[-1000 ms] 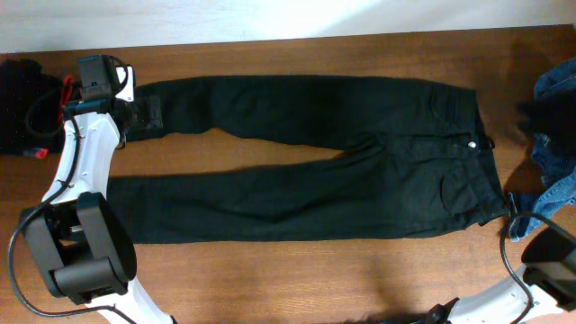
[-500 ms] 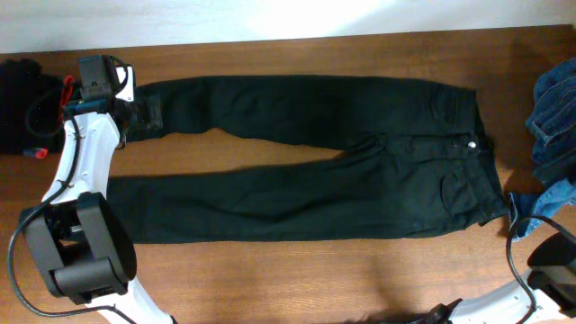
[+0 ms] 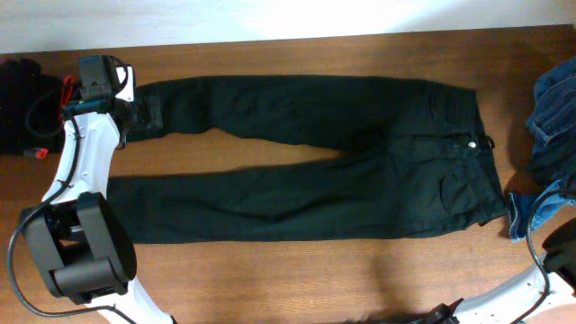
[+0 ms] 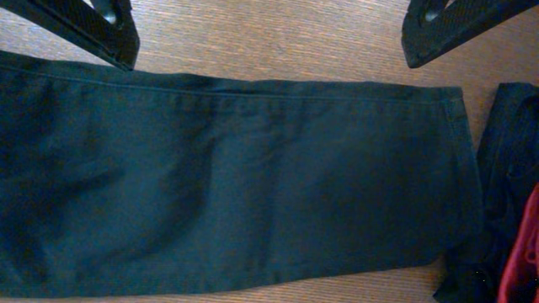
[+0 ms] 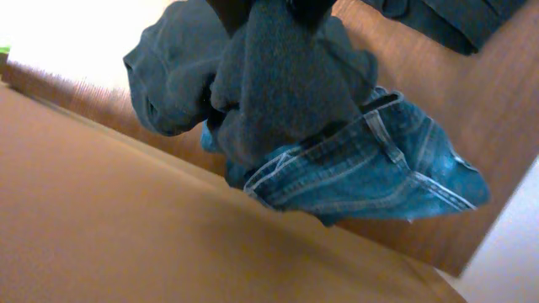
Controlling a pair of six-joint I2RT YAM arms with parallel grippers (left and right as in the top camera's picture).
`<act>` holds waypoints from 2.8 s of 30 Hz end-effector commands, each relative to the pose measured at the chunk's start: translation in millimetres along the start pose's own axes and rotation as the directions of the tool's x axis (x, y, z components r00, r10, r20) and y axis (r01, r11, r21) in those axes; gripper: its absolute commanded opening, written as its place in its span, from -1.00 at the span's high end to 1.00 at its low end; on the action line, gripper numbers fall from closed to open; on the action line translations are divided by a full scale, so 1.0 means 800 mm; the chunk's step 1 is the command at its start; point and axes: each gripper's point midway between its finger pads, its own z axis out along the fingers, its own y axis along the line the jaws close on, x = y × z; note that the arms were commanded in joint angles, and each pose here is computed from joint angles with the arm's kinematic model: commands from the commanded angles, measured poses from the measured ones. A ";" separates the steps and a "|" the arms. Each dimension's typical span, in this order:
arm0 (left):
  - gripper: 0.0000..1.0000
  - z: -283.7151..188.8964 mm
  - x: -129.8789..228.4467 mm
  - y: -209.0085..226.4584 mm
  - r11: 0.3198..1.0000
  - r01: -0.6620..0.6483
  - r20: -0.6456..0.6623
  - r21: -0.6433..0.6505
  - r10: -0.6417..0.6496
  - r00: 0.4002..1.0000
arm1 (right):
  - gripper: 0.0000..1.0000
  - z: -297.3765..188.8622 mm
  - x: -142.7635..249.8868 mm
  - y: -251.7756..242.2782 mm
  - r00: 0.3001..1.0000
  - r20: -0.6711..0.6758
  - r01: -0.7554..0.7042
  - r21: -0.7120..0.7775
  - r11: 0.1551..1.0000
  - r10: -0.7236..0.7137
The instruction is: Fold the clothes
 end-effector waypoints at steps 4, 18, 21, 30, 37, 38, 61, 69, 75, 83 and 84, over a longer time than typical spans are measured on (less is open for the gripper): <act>-0.99 -0.018 -0.016 0.001 1.000 0.013 0.041 0.007 -0.013 0.999 | -0.84 0.013 0.004 0.001 1.000 -0.024 -0.012 -0.005 1.000 0.012; -0.99 -0.018 -0.016 0.001 1.000 0.013 0.041 0.007 -0.013 0.999 | -0.97 -0.029 0.012 0.054 0.999 -0.026 0.025 -0.232 0.972 -0.032; -0.99 -0.018 -0.016 0.001 1.000 0.013 0.041 0.007 -0.013 0.999 | -0.97 -0.055 0.022 0.088 0.994 -0.016 0.094 -0.355 0.930 -0.106; -0.99 -0.018 -0.016 0.001 1.000 0.013 0.041 0.007 -0.013 0.999 | -0.97 -0.105 0.114 0.170 0.936 -0.138 0.223 -0.478 0.850 -0.323; -0.99 -0.018 -0.016 0.001 1.000 0.013 0.041 0.007 -0.013 0.999 | -0.97 -0.125 0.149 0.226 0.895 -0.121 0.303 -0.544 0.783 -0.430; -0.99 -0.018 -0.016 0.001 1.000 0.013 0.041 0.007 -0.013 0.999 | -0.97 -0.128 0.154 0.232 0.889 -0.117 0.312 -0.551 0.774 -0.442; -0.99 -0.018 -0.016 0.001 1.000 0.013 0.041 0.007 -0.013 0.999 | -0.97 -0.134 0.164 0.246 0.876 -0.109 0.334 -0.563 0.756 -0.469; -0.99 -0.018 -0.016 0.001 1.000 0.013 0.041 0.007 -0.013 0.999 | -0.97 -0.134 0.164 0.246 0.876 -0.109 0.335 -0.563 0.756 -0.470; -0.99 -0.018 -0.016 0.001 1.000 0.013 0.041 0.007 -0.013 0.999 | -0.98 -0.134 0.164 0.246 0.876 -0.109 0.334 -0.563 0.756 -0.469; -0.99 -0.018 -0.016 0.001 1.000 0.013 0.041 0.007 -0.013 0.999 | -0.98 -0.134 0.164 0.246 0.876 -0.109 0.334 -0.563 0.756 -0.469; -0.99 -0.018 -0.016 0.001 1.000 0.013 0.042 0.006 -0.013 0.999 | -0.98 -0.134 0.164 0.246 0.876 -0.109 0.334 -0.563 0.756 -0.469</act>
